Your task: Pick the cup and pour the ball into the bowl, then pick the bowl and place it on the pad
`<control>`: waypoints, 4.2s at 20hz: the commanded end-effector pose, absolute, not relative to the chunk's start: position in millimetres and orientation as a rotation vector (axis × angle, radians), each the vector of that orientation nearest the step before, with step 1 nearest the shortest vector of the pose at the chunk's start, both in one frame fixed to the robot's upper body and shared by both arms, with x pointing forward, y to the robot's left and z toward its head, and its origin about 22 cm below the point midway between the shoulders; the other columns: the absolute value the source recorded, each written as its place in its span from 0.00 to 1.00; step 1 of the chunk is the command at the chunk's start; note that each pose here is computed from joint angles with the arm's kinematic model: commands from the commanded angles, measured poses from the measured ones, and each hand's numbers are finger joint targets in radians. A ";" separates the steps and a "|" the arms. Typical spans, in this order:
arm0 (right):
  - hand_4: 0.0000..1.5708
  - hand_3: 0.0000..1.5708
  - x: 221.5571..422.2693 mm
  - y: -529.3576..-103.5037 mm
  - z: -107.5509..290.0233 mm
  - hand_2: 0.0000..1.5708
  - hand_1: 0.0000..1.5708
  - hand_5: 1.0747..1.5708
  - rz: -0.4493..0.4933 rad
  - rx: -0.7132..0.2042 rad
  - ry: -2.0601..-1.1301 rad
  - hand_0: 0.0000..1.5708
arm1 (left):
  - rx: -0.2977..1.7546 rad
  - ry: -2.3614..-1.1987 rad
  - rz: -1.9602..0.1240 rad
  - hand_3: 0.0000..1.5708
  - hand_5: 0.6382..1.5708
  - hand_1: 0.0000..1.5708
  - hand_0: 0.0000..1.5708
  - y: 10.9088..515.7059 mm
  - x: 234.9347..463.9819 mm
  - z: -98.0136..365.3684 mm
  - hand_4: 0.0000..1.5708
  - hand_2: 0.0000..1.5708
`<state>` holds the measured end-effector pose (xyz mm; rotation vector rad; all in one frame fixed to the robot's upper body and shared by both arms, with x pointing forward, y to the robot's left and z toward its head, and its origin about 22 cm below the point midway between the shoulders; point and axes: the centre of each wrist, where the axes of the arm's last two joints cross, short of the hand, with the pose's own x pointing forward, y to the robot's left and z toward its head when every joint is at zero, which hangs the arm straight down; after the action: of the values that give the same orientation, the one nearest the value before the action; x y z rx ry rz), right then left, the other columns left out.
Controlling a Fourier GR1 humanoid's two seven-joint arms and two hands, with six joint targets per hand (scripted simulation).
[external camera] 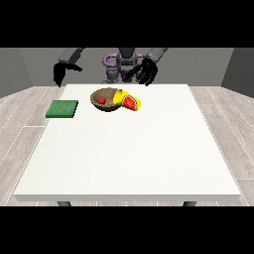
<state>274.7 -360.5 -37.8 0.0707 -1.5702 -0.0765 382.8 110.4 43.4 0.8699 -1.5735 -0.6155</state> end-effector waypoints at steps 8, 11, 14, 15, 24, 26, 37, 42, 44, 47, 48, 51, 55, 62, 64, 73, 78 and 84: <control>0.19 0.00 286.1 -249.0 -54.4 0.00 0.00 1.00 -0.136 0.054 -1.584 0.00 | 0.216 -1.759 -0.162 0.00 0.99 0.00 0.00 170.5 333.0 -4.3 0.00 0.00; 0.20 0.00 290.1 -250.0 -62.0 0.00 0.00 1.00 -0.198 0.008 -1.587 0.00 | 0.123 -1.786 -0.211 0.00 0.99 0.00 0.00 171.5 325.7 -9.3 0.00 0.00; 0.20 0.00 287.9 -246.4 -72.4 0.00 0.00 1.00 -0.203 0.007 -1.548 0.00 | 0.132 -1.772 -0.214 0.00 0.99 0.00 0.00 209.8 329.6 -3.6 0.00 0.00; 0.19 0.00 298.0 -255.5 -69.7 0.00 0.00 1.00 -0.243 -0.021 -1.571 0.00 | 0.133 -1.800 -0.205 0.00 0.99 0.00 0.00 197.9 323.8 -7.6 0.00 0.00; 0.13 0.00 297.9 -259.1 -100.9 0.00 0.00 0.98 -0.226 -0.013 -1.523 0.00 | 0.160 -1.790 -0.233 0.00 0.99 0.00 0.00 218.5 332.9 31.8 0.00 0.00; 0.07 0.00 320.1 -239.5 -84.7 0.00 0.00 0.99 -0.198 -0.011 -1.564 0.00 | 0.137 -1.832 -0.223 0.00 0.99 0.00 0.00 234.5 340.5 31.9 0.00 0.00; 0.50 0.30 264.5 -254.8 -140.8 1.00 1.00 0.84 -0.209 -0.283 -1.263 1.00 | 0.113 -1.876 -0.234 0.00 1.00 0.00 0.00 219.5 336.2 36.1 0.22 0.00; 0.60 0.99 266.7 -259.5 -135.8 1.00 1.00 0.97 0.031 -0.584 -1.262 1.00 | 0.068 -1.908 -0.270 0.00 0.96 0.00 0.00 219.7 341.6 43.9 0.42 0.00; 0.58 0.89 274.7 -270.7 -126.9 1.00 1.00 0.99 0.013 -0.636 -1.200 1.00 | 0.046 -1.853 -0.257 0.00 0.93 0.00 0.00 210.6 333.8 30.0 0.49 0.00; 0.57 0.75 299.1 -261.1 -103.5 1.00 1.00 0.99 0.019 -0.634 -1.171 1.00 | 0.114 -1.812 -0.212 0.00 0.86 0.00 0.00 252.8 335.2 19.0 0.59 0.00; 0.55 0.67 293.8 -249.5 -109.3 1.00 1.00 0.99 0.054 -0.628 -1.119 1.00 | 0.109 -1.746 -0.184 0.00 0.84 0.00 0.00 254.5 330.1 7.2 0.61 0.00; 0.52 0.62 327.5 -245.0 -71.9 1.00 1.00 0.98 0.068 -0.594 -1.077 1.00 | 0.159 -1.670 -0.135 0.00 0.84 0.00 0.00 280.2 306.9 -27.3 0.62 0.00; 0.51 0.56 348.9 -232.4 -39.8 1.00 1.00 0.99 0.137 -0.542 -0.995 1.00 | 0.219 -1.521 -0.102 0.00 0.82 0.00 0.00 297.6 292.6 -45.9 0.64 0.00; 0.51 0.49 365.0 -310.7 15.8 1.00 1.00 1.00 -0.008 -0.582 -1.064 1.00 | 0.167 -1.640 -0.128 0.00 0.84 0.00 0.00 292.9 305.0 -14.3 0.64 0.00; 0.51 0.49 359.9 -337.3 20.5 1.00 1.00 1.00 -0.008 -0.590 -1.101 1.00 | 0.177 -1.708 -0.135 0.00 0.85 0.00 0.00 273.3 302.9 -20.4 0.65 0.00; 0.59 0.00 337.4 -428.4 52.5 1.00 1.00 1.00 -0.104 -0.647 -1.250 1.00 | 0.204 -1.908 -0.023 0.00 0.97 0.00 0.00 394.1 316.6 65.1 0.84 0.00; 0.52 0.00 326.6 -431.2 38.2 1.00 1.00 1.00 -0.123 -0.702 -1.277 1.00 | 0.215 -1.941 -0.006 0.00 1.00 0.00 0.00 466.6 283.5 76.8 0.81 0.00; 0.48 0.00 341.4 -432.4 58.0 1.00 1.00 0.99 -0.138 -0.665 -1.370 1.00 | 0.271 -2.025 0.068 0.00 0.99 0.00 0.00 507.5 287.9 121.7 0.77 0.00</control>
<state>335.3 -434.3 50.4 -0.6710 -1.3300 -0.1404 293.7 480.5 102.8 0.2433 -1.9823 0.0333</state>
